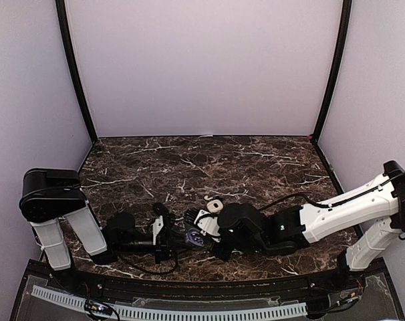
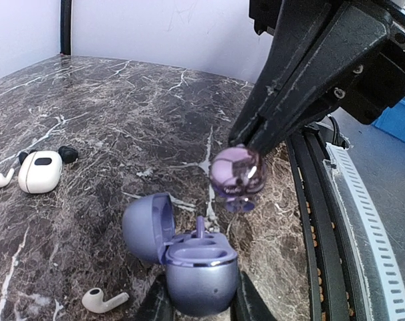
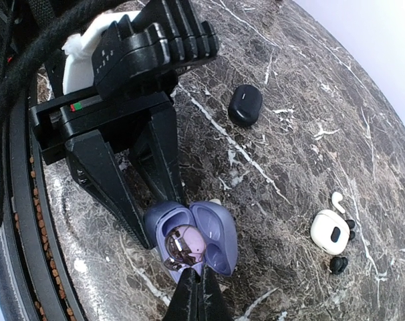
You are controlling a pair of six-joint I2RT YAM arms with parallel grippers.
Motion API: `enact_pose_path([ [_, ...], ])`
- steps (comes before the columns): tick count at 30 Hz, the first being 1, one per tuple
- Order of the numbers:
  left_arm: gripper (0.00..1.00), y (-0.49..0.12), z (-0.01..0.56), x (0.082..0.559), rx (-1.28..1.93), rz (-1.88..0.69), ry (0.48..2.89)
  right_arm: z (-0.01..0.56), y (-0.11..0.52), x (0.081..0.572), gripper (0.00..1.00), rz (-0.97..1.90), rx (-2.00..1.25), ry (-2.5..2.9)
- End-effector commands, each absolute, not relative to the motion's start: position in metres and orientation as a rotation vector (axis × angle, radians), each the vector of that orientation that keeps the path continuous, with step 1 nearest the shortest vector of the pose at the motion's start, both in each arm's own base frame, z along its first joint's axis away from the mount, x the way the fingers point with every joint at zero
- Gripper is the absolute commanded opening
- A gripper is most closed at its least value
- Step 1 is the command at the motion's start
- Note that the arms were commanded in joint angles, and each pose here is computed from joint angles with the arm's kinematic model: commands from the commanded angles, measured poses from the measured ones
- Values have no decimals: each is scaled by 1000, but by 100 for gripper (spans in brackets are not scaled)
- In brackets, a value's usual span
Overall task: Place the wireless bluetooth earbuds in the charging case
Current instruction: Place the left earbud in the left side groove of the charging case.
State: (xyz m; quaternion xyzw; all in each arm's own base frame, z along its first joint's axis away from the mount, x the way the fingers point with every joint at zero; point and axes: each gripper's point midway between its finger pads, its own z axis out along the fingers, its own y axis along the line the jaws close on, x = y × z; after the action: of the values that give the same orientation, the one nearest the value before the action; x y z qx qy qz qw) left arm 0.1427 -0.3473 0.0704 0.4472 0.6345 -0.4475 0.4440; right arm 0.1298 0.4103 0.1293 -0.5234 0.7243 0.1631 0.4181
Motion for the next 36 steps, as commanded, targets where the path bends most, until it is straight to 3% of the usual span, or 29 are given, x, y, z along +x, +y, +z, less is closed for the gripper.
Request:
enact_pose_path([
  [1, 0, -350, 83, 136, 1132, -1137, 1490, 140, 423, 133, 0, 437, -1302, 1784],
  [36, 0, -351, 87, 128, 1159, -1163, 1450, 124, 421, 134, 0, 370, -1355, 1797],
])
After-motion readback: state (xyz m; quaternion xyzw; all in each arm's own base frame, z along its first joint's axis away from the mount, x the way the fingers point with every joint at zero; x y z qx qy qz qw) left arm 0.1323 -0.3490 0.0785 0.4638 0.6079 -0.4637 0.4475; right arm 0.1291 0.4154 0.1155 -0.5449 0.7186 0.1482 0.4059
